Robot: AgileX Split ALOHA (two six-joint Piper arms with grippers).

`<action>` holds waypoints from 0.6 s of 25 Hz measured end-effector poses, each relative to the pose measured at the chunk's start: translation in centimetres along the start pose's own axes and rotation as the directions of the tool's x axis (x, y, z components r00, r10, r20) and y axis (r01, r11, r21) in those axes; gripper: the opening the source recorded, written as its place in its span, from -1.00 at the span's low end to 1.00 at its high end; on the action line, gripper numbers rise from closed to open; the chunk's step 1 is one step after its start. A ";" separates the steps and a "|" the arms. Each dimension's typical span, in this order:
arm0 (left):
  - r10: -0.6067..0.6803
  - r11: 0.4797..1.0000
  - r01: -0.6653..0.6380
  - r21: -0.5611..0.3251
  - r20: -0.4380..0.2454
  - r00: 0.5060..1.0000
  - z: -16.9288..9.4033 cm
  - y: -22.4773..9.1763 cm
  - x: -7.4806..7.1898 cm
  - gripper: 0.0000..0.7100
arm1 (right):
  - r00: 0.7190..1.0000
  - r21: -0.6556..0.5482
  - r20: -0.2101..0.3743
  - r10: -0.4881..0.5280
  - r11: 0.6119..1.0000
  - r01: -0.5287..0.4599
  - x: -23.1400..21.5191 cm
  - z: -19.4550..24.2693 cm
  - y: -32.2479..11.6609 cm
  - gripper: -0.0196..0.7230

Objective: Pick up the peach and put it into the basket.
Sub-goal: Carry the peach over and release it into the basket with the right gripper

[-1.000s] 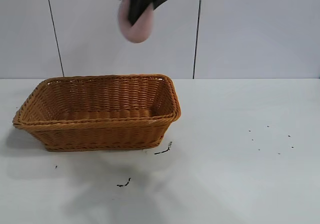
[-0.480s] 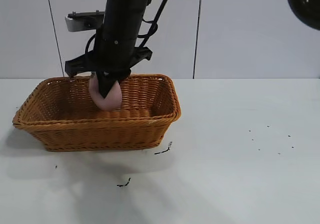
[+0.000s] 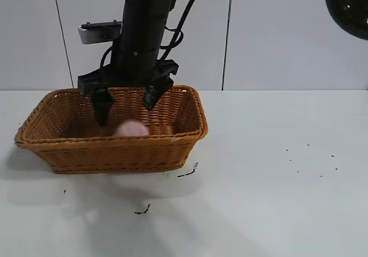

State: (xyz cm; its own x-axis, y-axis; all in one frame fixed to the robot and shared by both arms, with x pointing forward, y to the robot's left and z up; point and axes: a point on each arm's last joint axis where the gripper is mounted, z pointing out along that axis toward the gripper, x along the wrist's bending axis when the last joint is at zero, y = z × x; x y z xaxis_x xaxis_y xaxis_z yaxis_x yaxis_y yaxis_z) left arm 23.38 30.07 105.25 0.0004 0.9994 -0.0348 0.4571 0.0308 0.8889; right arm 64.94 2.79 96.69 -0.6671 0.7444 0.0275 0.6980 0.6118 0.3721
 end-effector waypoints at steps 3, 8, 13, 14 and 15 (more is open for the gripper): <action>0.000 1.000 0.000 0.000 0.000 1.000 0.0 0.0 0.0 0.95 | 1.000 -0.033 0.005 -0.003 0.999 0.003 0.0 -2.8 0.4 0.91; 0.000 1.000 0.000 0.000 0.000 1.000 0.0 0.0 0.0 0.95 | 0.998 -0.090 0.037 0.041 0.995 -0.038 -2.6 -7.5 0.7 0.91; 0.000 1.000 0.000 0.000 0.000 1.000 0.0 0.0 0.0 0.95 | 0.977 -0.085 0.123 0.175 0.983 -0.165 -10.5 -9.2 -0.9 0.93; 0.000 1.000 0.000 0.000 0.000 1.000 0.0 0.0 0.0 0.95 | 0.967 -0.074 0.140 0.211 0.976 -0.203 -12.4 -9.4 -1.6 0.93; 0.000 1.000 0.000 0.000 0.000 1.000 0.0 0.0 0.0 0.95 | 0.956 -0.070 0.157 0.247 0.968 -0.239 -14.4 -9.7 -2.3 0.93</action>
State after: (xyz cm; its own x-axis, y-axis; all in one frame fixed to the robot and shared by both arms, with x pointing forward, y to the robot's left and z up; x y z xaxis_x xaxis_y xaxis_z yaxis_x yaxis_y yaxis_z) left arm 23.38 30.07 105.25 0.0004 0.9994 -0.0348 0.4571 0.0308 0.8889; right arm 70.44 -11.91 104.49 -0.4242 0.9052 -0.0275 0.8172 0.3957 0.4190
